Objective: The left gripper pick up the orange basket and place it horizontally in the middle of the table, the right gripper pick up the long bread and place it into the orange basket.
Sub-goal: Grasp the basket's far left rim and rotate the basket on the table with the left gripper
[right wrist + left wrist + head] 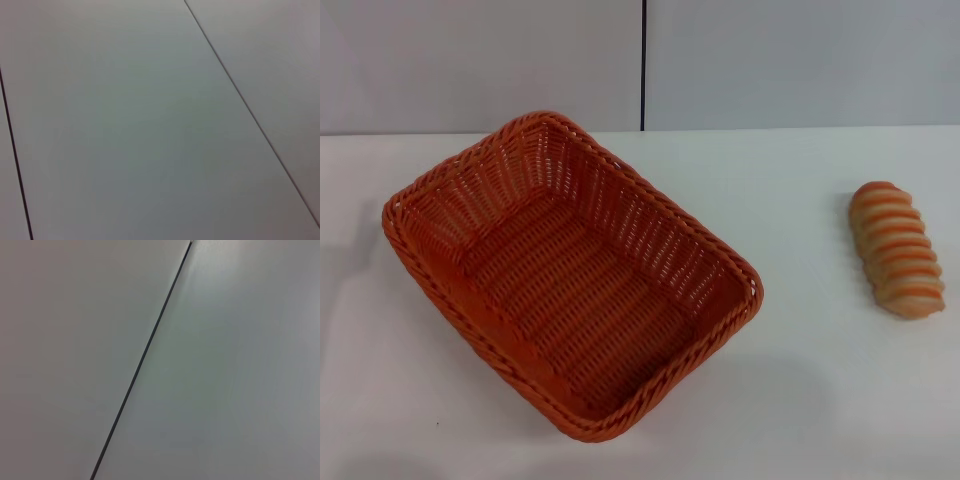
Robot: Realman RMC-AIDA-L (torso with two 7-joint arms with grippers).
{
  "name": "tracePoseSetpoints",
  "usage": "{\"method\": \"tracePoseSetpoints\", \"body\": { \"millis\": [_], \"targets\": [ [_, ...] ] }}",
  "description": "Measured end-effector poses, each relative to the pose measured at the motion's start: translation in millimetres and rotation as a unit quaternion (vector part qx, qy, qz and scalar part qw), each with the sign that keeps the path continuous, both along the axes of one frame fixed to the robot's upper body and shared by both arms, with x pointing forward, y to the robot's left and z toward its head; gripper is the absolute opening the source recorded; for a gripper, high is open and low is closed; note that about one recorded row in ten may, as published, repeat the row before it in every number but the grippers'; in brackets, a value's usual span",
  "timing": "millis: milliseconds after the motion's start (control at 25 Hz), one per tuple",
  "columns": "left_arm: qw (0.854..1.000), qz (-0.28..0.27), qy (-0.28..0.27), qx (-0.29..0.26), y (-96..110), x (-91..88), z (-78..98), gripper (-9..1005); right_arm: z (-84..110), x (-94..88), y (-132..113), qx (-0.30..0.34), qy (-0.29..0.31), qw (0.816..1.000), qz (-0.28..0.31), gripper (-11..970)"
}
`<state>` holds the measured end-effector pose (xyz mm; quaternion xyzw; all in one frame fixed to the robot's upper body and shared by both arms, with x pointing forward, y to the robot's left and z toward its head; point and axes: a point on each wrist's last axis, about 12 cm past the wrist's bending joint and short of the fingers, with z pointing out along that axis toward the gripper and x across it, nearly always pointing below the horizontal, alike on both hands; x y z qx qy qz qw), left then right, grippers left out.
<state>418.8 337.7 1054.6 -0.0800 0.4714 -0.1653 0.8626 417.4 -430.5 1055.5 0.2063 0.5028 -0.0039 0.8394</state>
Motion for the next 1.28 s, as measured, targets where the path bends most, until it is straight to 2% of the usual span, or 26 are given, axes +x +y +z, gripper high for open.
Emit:
{"method": "tracePoseSetpoints", "body": {
  "millis": [640,680,720,760,800,840,880,920,960,1000,1120,1160,1200,1280],
  "targets": [
    [1.000,-0.015,0.001,-0.009,2.3,1.2,0.9,767,-0.4,4.5,-0.7,0.012,0.007,1.000,0.017,654],
    [0.998,-0.054,0.002,-0.019,9.2,5.5,5.2,766,1.9,6.2,-2.4,0.023,0.005,0.999,0.040,654],
    [0.998,-0.054,0.002,-0.019,9.2,5.5,5.2,765,1.9,6.2,-2.4,0.023,0.005,0.999,0.040,654],
    [0.997,-0.069,0.001,-0.022,11.1,7.6,7.4,764,3.6,7.2,-3.6,0.027,0.005,0.998,0.053,654],
    [0.997,-0.069,0.001,-0.022,11.1,7.6,7.4,763,8.3,11.4,-4.3,0.026,0.010,0.995,0.091,654],
    [0.997,-0.069,0.001,-0.022,11.1,7.6,7.4,762,8.3,11.4,-4.3,0.026,0.010,0.995,0.091,654],
    [0.992,-0.124,0.002,-0.018,17.9,15.2,16.1,761,11.6,14.7,-4.6,0.022,0.015,0.993,0.117,654],
    [0.987,-0.160,0.006,-0.010,21.3,21.7,22.5,760,16.6,21.3,-4.6,0.017,0.030,0.986,0.166,654],
    [0.982,-0.188,0.011,0.000,23.3,27.8,28.3,759,16.6,21.3,-4.6,0.017,0.030,0.986,0.166,654],
    [0.974,-0.223,0.019,0.013,24.4,35.2,35.4,758,19.5,28.6,-4.0,0.017,0.047,0.977,0.209,654],
    [0.966,-0.255,0.028,0.025,25.4,42.7,42.6,755,21.4,34.8,-2.8,0.015,0.063,0.969,0.240,654],
    [0.961,-0.273,0.036,0.035,26.6,47.2,47.7,754,22.1,37.9,-1.8,0.013,0.071,0.964,0.255,654],
    [0.949,-0.306,0.053,0.050,27.8,55.7,57.1,753,23.1,41.2,-0.5,0.010,0.081,0.958,0.273,654],
    [0.941,-0.325,0.066,0.061,28.7,61.6,64.1,751,23.4,42.1,0.1,0.009,0.084,0.957,0.279,654]
  ]
}}
